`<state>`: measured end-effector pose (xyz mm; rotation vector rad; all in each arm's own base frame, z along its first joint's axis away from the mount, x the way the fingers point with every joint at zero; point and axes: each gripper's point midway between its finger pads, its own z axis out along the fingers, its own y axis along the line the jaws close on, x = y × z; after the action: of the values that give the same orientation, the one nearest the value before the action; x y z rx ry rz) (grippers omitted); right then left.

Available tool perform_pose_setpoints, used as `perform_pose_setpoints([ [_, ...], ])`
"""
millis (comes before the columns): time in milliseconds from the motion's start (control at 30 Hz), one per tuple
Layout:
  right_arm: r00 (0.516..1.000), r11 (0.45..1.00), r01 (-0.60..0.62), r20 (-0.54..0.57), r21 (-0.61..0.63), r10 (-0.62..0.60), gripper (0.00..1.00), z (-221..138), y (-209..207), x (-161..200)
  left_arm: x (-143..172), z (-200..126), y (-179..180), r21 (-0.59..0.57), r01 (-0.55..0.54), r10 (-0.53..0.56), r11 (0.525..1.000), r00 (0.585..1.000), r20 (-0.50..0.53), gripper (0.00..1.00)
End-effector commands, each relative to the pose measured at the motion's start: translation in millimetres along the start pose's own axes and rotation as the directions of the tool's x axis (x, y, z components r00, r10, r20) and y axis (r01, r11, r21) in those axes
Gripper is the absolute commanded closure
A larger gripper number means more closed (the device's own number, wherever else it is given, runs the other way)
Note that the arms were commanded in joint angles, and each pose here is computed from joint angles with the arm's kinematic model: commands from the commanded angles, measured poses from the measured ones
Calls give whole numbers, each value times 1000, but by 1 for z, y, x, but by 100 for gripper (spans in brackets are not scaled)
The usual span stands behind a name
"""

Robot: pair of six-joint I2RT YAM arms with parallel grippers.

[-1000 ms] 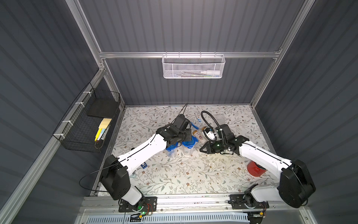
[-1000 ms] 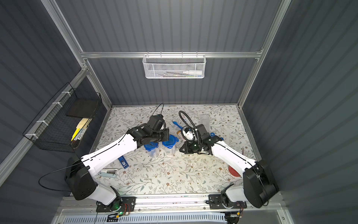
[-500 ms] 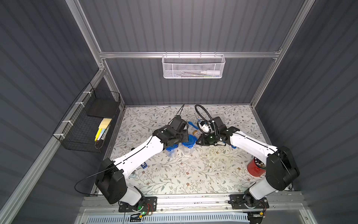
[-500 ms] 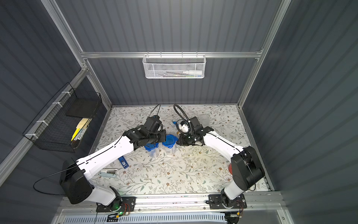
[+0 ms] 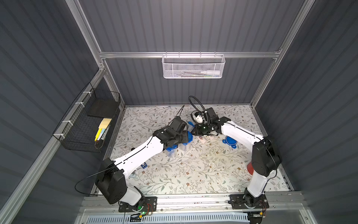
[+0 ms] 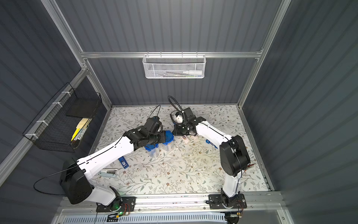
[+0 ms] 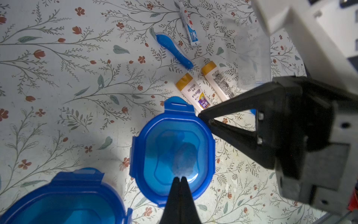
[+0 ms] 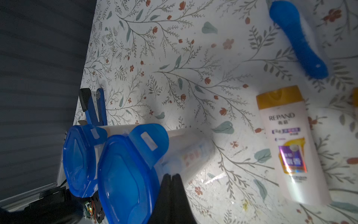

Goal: Take out toiletry kits
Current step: Adjust the container at the center of the board, then unfasten the latch on the container.

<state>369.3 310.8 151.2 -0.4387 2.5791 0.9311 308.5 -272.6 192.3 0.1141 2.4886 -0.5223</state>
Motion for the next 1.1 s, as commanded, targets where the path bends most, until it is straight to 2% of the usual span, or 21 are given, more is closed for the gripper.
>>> perform_pose_setpoints([
  [0, 999, 999, 47, 11, -16, -47, 100, 2, 5, -15, 3, 2, 4, -17, -14, 13, 1000, 1000, -24, 100],
  [233, 998, 998, 55, 42, -11, -55, 100, -5, 3, -30, 0, 13, -5, 3, -29, 30, 1000, 998, -48, 100],
  [400, 997, 1000, -2, 79, 22, 0, 100, -25, -16, -24, -2, 20, -8, 7, -41, 41, 999, 998, -55, 100],
  [600, 984, 994, -86, 151, -67, 95, 97, -50, -28, -19, -7, 29, -15, 18, -53, 54, 998, 997, -59, 100],
  [733, 982, 965, -102, 129, -241, 136, 86, -58, -15, -13, -9, 32, -13, 8, -50, 50, 999, 997, -56, 100],
  [867, 984, 898, -122, 68, -423, 166, 70, -52, 5, -9, -10, 35, -11, 2, -42, 42, 999, 997, -57, 100],
  [1000, 977, 860, -173, 28, -480, 213, 54, -40, 5, -5, -4, 40, -6, -11, -35, 34, 999, 997, -74, 100],
  [1067, 974, 852, -190, 16, -487, 226, 50, -36, 3, -2, -1, 43, -4, -18, -30, 28, 999, 996, -82, 100],
])
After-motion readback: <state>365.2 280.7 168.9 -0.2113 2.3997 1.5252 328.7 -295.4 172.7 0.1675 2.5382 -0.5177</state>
